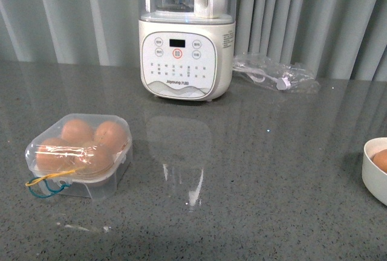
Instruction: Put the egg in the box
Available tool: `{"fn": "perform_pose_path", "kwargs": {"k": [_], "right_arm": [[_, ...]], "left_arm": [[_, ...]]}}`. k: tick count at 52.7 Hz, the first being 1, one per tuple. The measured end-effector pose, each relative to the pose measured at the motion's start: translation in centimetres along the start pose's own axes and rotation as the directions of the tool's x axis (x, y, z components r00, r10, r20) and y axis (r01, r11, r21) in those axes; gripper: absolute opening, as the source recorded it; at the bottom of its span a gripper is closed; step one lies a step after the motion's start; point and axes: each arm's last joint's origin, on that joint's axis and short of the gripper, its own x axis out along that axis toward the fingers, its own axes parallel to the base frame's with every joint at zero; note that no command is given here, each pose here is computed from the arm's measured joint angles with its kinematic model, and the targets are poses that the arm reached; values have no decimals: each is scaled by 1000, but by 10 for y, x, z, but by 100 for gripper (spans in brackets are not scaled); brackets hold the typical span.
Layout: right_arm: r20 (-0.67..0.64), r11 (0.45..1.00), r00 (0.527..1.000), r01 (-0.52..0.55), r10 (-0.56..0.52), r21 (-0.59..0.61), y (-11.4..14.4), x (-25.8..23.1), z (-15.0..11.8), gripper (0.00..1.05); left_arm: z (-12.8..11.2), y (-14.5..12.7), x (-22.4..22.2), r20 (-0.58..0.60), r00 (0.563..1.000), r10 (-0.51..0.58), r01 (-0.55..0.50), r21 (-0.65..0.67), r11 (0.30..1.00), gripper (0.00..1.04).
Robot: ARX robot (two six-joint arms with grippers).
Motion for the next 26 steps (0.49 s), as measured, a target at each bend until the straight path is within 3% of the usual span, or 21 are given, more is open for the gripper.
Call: {"fn": "perform_pose_path", "kwargs": {"k": [9,26], "right_arm": [[0,1000,1000,0,0,0,0,0,0,97],[0,1000,1000,0,0,0,0,0,0,97]], "left_arm": [[0,0,0,0,1000,0,0,0,1000,99],[0,0,0,0,1000,0,0,0,1000,98]]}}
